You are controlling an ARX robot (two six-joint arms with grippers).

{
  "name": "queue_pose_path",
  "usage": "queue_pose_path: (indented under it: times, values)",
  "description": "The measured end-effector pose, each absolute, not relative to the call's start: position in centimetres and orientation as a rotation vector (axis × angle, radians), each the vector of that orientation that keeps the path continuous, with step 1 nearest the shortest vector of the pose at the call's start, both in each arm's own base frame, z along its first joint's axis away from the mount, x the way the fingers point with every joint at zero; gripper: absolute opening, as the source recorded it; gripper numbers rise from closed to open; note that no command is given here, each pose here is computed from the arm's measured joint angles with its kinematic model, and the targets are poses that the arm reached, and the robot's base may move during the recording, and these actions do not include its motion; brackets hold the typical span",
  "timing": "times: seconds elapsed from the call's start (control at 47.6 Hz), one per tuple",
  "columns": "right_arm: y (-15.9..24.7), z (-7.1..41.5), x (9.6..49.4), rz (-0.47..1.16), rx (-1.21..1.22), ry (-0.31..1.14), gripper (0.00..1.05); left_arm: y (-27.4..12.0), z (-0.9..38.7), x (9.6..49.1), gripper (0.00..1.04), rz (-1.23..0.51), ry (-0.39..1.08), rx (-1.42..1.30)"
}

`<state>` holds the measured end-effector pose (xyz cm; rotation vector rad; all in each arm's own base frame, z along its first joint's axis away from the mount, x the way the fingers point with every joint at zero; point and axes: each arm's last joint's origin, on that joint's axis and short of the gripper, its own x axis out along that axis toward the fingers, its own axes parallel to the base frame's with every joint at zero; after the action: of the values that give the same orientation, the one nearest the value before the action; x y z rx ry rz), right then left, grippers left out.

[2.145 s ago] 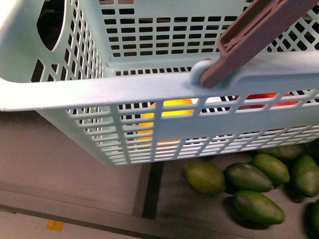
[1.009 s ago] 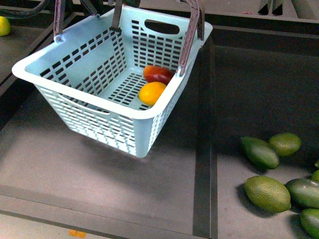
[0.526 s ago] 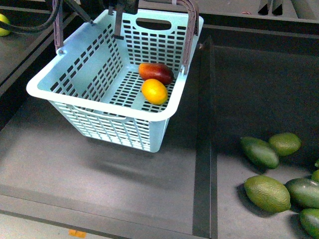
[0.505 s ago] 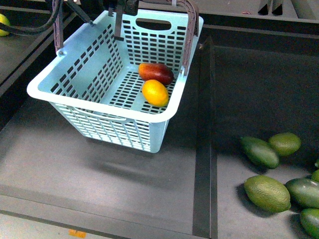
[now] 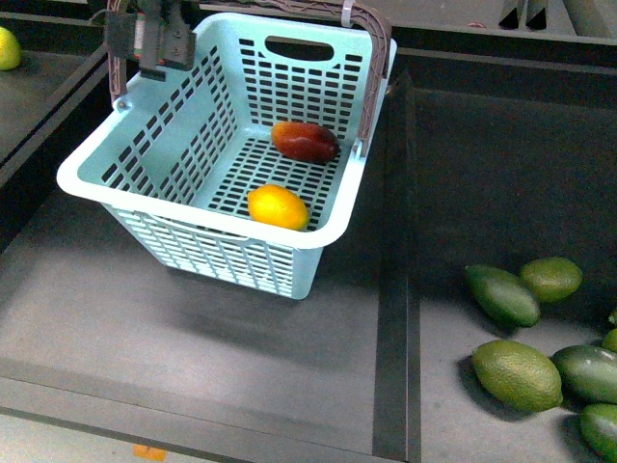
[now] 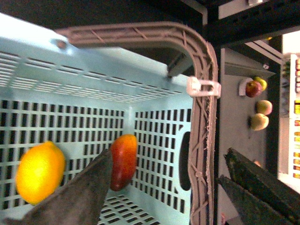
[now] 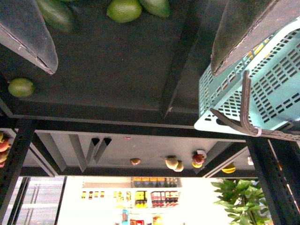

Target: Pick lemon and mango into basket

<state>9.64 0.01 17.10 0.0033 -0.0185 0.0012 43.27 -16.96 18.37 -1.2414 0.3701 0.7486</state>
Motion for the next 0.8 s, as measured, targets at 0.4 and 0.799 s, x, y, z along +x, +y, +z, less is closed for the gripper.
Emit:
queue_pose_path:
  times: [0.4,0.799]
  values:
    - [0.0,17.1,9.6,0.0,0.003,-0.019,0.96,-9.3,18.2,34.1,0.49,0.0,0.059,-0.376]
    - [0.0,17.1,9.6,0.0,0.003,-0.019,0.96,-2.7,16.8,22.6,0.03,-0.003,-0.007,-0.02]
